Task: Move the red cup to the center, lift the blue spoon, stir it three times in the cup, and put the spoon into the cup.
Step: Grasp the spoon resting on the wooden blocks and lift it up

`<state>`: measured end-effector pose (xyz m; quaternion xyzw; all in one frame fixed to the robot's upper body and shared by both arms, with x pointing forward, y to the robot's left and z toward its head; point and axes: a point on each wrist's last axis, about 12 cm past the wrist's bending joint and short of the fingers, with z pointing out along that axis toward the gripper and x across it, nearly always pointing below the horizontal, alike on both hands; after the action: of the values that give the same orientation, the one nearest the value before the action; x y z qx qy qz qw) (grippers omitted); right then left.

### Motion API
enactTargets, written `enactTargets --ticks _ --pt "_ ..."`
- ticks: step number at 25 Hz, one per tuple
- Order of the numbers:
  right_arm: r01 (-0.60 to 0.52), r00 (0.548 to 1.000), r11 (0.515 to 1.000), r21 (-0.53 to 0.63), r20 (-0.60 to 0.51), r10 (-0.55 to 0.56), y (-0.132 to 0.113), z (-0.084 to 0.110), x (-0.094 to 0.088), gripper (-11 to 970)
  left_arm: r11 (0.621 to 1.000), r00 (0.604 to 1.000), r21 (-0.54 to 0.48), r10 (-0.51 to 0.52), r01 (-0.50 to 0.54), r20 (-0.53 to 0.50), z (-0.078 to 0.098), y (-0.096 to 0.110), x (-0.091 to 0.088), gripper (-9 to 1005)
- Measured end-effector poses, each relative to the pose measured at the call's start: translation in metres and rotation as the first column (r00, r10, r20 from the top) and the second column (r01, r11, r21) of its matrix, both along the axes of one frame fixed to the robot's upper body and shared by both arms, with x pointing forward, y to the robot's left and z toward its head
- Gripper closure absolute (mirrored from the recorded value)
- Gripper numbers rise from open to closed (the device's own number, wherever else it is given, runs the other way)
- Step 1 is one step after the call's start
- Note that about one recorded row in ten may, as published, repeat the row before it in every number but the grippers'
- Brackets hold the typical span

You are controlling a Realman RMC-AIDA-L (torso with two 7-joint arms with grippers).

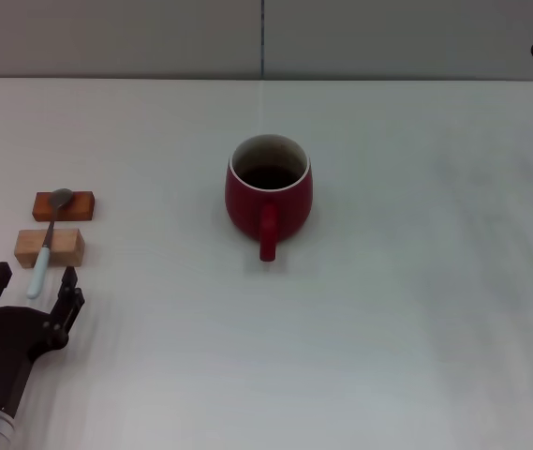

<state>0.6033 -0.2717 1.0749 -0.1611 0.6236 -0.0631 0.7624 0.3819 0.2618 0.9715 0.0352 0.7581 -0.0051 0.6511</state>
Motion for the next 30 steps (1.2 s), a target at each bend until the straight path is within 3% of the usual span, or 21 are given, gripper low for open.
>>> enactTargets --ticks 12,17,30 --pt "0.002 1.000 1.000 0.002 0.003 -0.002 0.000 0.001 0.000 955 1.000 1.000 0.000 0.007 -0.007 -0.005 0.000 0.000 0.009 226" --pt "0.002 1.000 1.000 0.000 0.005 -0.002 -0.001 0.002 0.001 955 1.000 1.000 -0.001 0.007 -0.007 -0.006 0.000 -0.001 0.011 419" --pt "0.003 1.000 1.000 -0.004 0.007 -0.003 -0.002 0.003 0.002 955 1.000 1.000 -0.001 0.004 -0.004 -0.016 -0.001 -0.002 0.018 431"
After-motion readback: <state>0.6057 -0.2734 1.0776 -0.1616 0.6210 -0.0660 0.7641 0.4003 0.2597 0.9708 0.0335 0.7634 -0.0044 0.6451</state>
